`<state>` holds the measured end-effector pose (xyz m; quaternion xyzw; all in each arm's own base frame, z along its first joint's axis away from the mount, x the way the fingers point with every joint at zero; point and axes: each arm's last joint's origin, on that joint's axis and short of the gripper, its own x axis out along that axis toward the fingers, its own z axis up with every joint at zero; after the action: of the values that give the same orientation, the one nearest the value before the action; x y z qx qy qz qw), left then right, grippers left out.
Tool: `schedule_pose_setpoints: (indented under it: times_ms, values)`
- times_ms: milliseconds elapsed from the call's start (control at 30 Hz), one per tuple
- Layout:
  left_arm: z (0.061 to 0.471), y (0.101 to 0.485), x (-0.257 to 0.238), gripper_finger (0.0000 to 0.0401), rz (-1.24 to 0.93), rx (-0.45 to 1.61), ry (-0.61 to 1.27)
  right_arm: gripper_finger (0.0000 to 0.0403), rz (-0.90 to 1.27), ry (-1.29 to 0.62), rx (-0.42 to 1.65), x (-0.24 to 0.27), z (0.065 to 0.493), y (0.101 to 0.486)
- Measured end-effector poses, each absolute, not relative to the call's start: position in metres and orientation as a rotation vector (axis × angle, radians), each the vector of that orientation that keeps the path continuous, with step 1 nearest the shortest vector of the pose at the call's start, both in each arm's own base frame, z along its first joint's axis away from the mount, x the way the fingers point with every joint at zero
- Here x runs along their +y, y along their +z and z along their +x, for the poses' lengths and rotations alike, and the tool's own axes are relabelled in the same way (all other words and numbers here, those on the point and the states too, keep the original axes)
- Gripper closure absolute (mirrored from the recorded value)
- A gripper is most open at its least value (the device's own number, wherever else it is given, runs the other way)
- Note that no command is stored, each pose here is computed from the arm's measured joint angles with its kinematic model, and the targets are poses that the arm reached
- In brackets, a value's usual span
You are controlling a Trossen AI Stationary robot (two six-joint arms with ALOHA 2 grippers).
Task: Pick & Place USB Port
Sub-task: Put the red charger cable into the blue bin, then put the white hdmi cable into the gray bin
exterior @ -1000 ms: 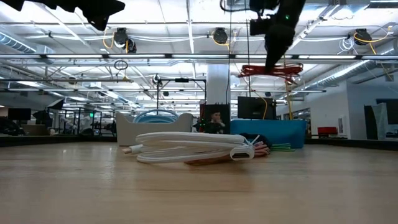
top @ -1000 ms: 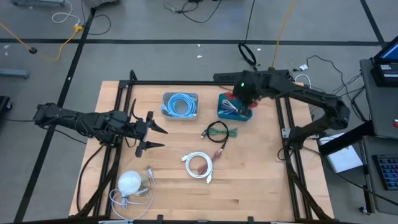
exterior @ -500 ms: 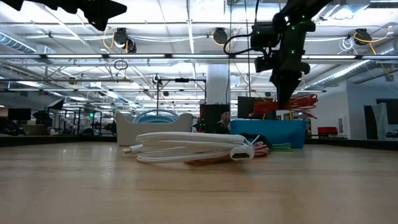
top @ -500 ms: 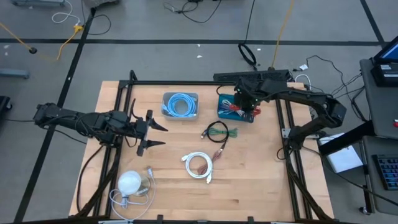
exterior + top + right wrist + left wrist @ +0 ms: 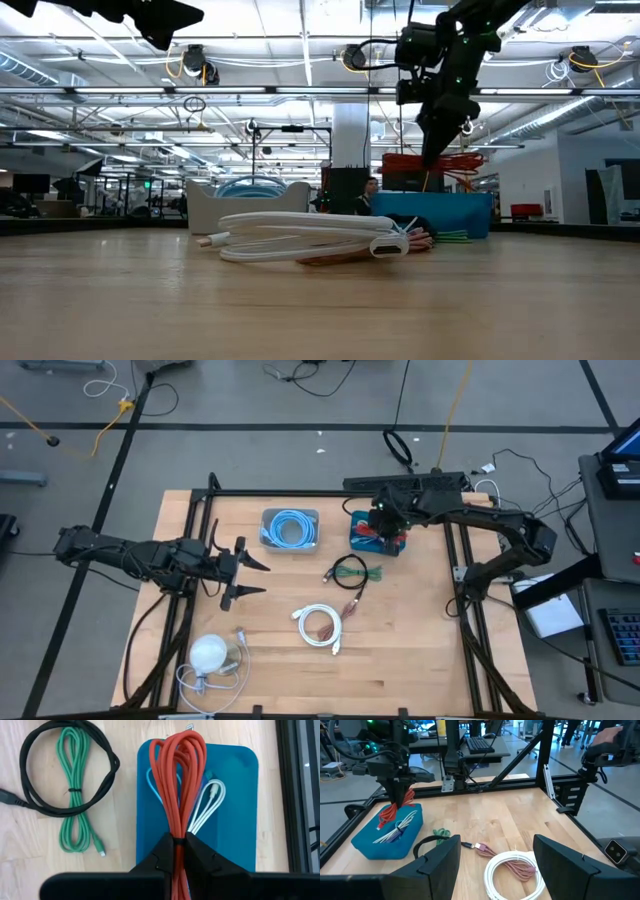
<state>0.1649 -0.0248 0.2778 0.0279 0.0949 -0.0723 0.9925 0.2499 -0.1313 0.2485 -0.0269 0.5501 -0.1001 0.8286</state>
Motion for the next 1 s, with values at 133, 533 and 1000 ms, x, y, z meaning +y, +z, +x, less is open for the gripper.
schedule_pose_setpoints:
  times_ms: [133,533,1000]
  values:
    - [0.1648,0.2778,-0.0248,0.0146,0.055,0.191,-0.145,0.0389,-0.054,-0.216,1.163,-0.1311,0.2504,0.2487]
    - [0.1648,0.2777,-0.0248,0.0146,0.047,0.192,-0.144,0.0382,-0.008,-0.264,1.127,-0.1325,0.2528,0.2499]
    - [0.1645,0.2763,-0.0248,0.0146,0.052,0.207,-0.144,0.0271,-0.009,-0.332,1.124,-0.1345,0.2532,0.2506]
